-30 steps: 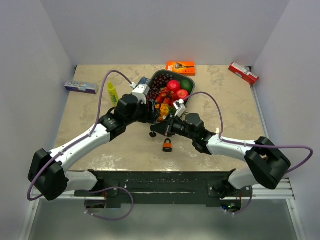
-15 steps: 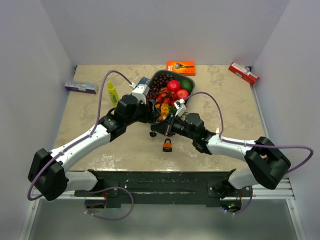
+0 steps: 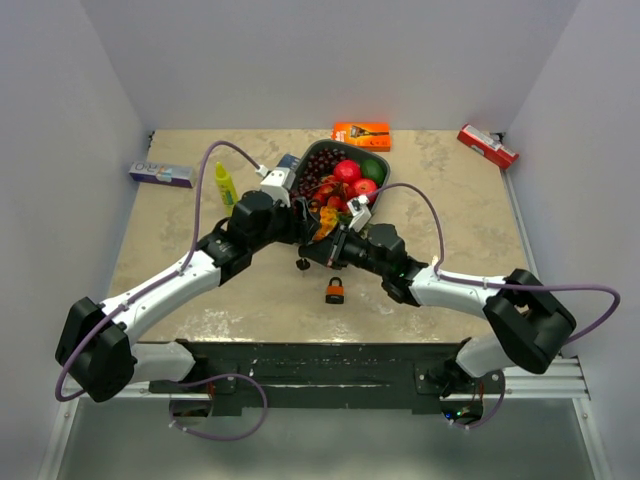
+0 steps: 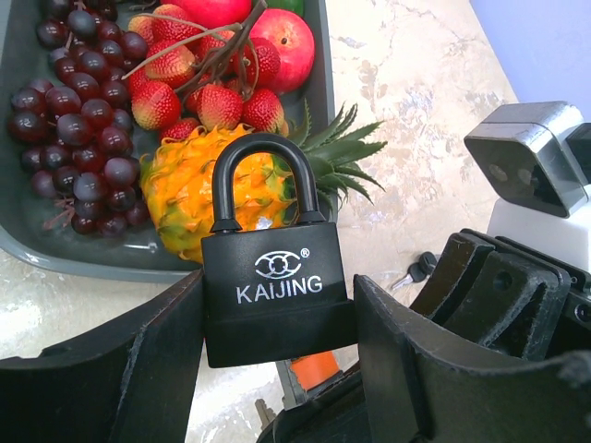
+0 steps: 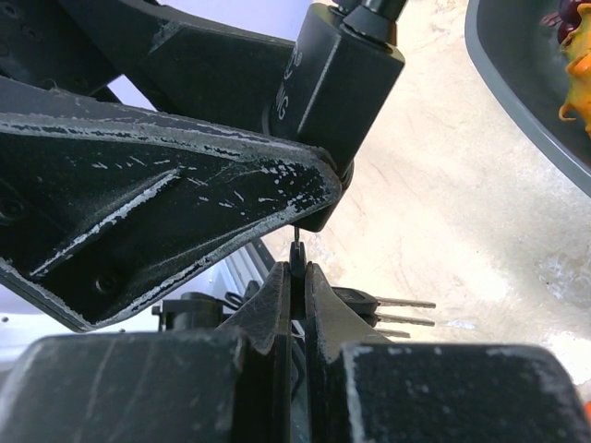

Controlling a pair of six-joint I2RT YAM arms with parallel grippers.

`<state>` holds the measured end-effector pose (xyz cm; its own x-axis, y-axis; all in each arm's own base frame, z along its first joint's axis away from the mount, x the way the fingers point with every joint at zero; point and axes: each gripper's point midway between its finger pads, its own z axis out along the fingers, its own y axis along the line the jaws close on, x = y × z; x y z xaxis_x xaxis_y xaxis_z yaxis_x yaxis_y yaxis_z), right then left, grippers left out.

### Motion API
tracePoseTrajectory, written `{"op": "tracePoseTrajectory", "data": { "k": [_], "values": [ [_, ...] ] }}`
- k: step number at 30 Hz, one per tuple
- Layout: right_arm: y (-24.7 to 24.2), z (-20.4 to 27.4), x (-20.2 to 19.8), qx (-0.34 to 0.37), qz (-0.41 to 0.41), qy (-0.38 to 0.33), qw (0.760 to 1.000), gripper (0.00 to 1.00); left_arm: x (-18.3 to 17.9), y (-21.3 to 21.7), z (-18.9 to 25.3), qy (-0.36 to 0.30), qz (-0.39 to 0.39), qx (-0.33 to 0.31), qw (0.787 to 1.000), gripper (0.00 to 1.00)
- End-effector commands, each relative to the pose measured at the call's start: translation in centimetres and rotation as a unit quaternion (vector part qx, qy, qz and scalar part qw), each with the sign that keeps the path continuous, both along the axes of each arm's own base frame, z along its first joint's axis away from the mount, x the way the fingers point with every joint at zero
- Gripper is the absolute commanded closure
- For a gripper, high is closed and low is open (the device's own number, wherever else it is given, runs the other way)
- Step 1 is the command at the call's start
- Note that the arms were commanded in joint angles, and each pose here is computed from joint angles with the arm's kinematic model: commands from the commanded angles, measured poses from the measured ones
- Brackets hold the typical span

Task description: Unlock with the key

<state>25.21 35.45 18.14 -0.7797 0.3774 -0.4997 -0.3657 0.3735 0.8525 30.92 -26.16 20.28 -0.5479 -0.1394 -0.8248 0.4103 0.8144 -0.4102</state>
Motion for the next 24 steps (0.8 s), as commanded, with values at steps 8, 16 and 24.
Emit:
{"op": "tracePoseTrajectory", "data": {
  "k": [8, 16, 24],
  "values": [
    [-2.6, 4.3, 3.9, 0.046, -0.125, -0.031, 0.991, 1.00, -0.2, -1.1, 4.0, -0.054, -0.012, -0.044, 0.997, 1.00],
    [-3.2, 4.4, 4.8, 0.037, -0.152, -0.027, 0.987, 1.00, 0.0, -0.9, 3.6, -0.066, 0.005, -0.020, 0.998, 1.00],
    [-3.8, 5.7, 5.9, 0.039, -0.184, -0.046, 0.981, 1.00, -0.3, -1.4, 2.9, -0.065, 0.003, -0.006, 0.998, 1.00]
  ]
}}
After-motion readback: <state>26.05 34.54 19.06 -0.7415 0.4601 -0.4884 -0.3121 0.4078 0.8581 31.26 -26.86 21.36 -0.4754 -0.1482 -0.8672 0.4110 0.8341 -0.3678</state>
